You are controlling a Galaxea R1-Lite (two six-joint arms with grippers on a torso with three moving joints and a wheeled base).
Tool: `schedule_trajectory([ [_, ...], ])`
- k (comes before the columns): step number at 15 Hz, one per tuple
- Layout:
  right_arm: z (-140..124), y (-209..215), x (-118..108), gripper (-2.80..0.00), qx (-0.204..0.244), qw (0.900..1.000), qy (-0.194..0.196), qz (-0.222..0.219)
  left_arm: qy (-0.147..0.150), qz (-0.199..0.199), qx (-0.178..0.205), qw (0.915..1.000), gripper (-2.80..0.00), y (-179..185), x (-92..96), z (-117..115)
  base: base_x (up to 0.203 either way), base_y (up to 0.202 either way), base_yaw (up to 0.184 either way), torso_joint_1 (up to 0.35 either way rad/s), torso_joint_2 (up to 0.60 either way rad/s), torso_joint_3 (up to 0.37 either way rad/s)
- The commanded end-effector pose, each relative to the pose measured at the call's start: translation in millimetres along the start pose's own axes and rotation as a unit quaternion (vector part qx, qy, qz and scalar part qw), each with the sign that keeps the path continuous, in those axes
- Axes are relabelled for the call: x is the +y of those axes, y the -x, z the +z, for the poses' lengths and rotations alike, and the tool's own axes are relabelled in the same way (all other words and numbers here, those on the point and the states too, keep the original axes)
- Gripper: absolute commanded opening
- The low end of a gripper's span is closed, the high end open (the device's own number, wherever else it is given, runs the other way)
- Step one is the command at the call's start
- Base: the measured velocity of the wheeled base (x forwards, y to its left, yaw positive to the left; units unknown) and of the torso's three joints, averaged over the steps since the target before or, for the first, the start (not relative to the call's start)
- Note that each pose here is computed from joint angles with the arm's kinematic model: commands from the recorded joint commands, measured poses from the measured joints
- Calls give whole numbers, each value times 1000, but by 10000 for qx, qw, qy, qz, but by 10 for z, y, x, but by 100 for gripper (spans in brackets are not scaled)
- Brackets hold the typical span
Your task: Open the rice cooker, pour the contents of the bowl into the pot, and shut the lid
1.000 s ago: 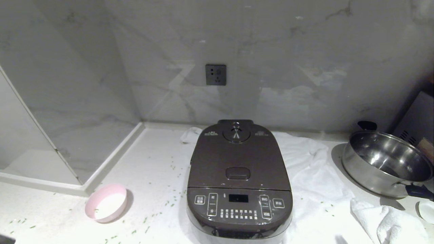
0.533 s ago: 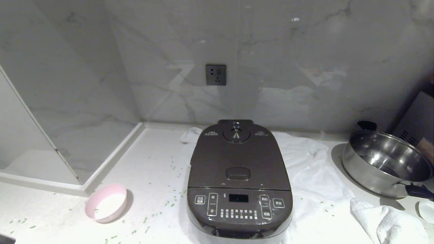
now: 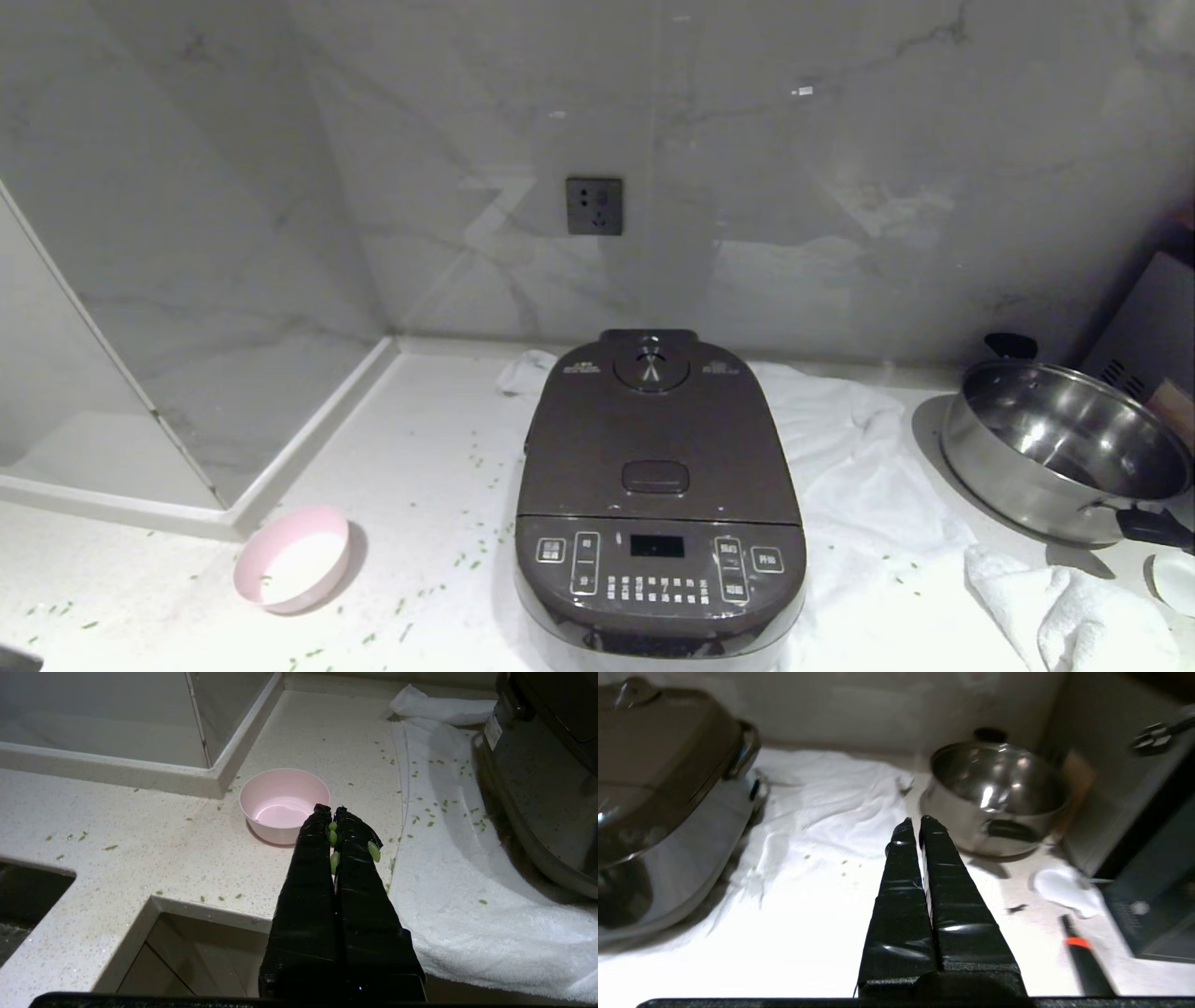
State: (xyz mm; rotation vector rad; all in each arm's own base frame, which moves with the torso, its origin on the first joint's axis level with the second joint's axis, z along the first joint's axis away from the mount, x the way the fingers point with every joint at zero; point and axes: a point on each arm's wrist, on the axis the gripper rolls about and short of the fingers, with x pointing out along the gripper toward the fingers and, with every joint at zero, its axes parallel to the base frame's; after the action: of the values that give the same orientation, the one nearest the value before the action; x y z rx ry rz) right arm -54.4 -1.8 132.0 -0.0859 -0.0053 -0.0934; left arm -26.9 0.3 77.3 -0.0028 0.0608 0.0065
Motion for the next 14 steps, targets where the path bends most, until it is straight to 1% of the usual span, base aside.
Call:
schedule_trajectory([
  [1, -277, -128, 41, -280, 231, 9996, 17, 142, 15, 6, 3, 10000, -280, 0, 0, -1, 0, 0, 0, 0, 0, 0],
  [2, -404, -193, 60, -280, 342, 9992, 32, 189, 15, 6, 3, 10000, -280, 0, 0, -1, 0, 0, 0, 0, 0, 0],
  [3, -490, -248, 74, -280, 282, 9993, -5, 236, 15, 6, 3, 10000, -280, 0, 0, -1, 0, 0, 0, 0, 0, 0],
  [4, -542, -281, 88, -280, 199, 9991, -68, 361, 15, 6, 3, 10000, -280, 0, 0, -1, 0, 0, 0, 0, 0, 0],
  [5, -585, -298, 99, -280, 211, 9984, -75, 511, 15, 6, 3, 10000, -280, 0, 0, -1, 0, 0, 0, 0, 0, 0],
  [7, -562, -293, 101, -280, 144, 9979, -73, 624, 15, 0, 3, 10000, -280, 0, 0, -1, 0, 0, 0, 0, 0, 0],
  [14, -563, -292, 101, -280, 160, 9979, -96, 625, 15, 5, 3, 10000, -280, 0, 0, -1, 0, 0, 0, 0, 0, 0],
])
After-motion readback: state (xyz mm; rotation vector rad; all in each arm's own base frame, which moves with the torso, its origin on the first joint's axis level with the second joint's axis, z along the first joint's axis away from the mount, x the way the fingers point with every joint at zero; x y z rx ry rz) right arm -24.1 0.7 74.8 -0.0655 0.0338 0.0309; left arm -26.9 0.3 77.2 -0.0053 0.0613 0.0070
